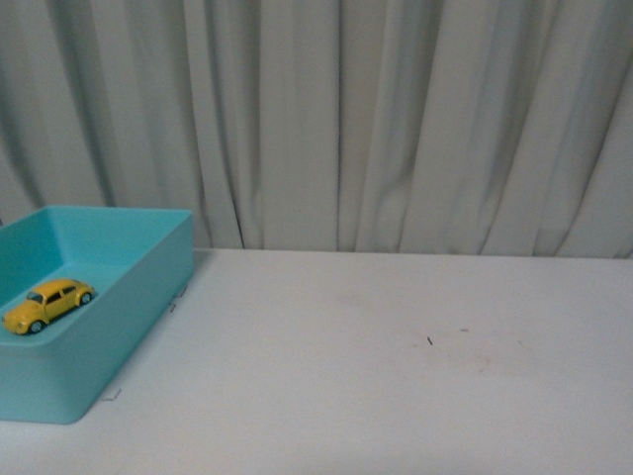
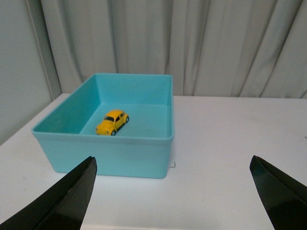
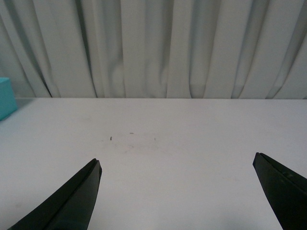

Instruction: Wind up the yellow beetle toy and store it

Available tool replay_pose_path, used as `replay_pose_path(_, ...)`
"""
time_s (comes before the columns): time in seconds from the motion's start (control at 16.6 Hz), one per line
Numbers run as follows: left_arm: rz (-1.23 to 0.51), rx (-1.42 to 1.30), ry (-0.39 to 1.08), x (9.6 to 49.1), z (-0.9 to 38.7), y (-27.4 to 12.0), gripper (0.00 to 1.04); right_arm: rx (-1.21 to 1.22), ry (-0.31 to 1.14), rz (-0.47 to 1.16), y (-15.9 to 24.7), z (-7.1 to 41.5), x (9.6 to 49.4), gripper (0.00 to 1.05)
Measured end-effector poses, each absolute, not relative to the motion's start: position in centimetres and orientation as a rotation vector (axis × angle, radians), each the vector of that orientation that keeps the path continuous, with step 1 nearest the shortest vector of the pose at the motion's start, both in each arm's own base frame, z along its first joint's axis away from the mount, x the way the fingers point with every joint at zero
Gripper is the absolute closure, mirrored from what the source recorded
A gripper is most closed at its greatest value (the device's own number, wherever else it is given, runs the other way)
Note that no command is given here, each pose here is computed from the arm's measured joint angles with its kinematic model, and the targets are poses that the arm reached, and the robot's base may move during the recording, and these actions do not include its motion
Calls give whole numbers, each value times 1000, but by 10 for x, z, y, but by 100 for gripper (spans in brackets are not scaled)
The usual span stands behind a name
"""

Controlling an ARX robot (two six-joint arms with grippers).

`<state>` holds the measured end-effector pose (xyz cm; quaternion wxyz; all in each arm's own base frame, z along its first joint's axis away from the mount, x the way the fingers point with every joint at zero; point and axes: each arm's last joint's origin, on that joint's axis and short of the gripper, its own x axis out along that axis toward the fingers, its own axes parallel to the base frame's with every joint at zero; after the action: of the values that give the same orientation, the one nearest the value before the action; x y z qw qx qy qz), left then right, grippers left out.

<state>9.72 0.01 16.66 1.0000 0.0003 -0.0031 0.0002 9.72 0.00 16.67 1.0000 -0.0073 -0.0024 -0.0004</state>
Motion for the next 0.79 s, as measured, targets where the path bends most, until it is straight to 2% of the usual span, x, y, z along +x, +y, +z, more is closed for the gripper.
replay_pose_path(0.79, 2, 0, -5, 97, 166, 0, 7, -10, -5, 0, 0, 167, 97, 7)
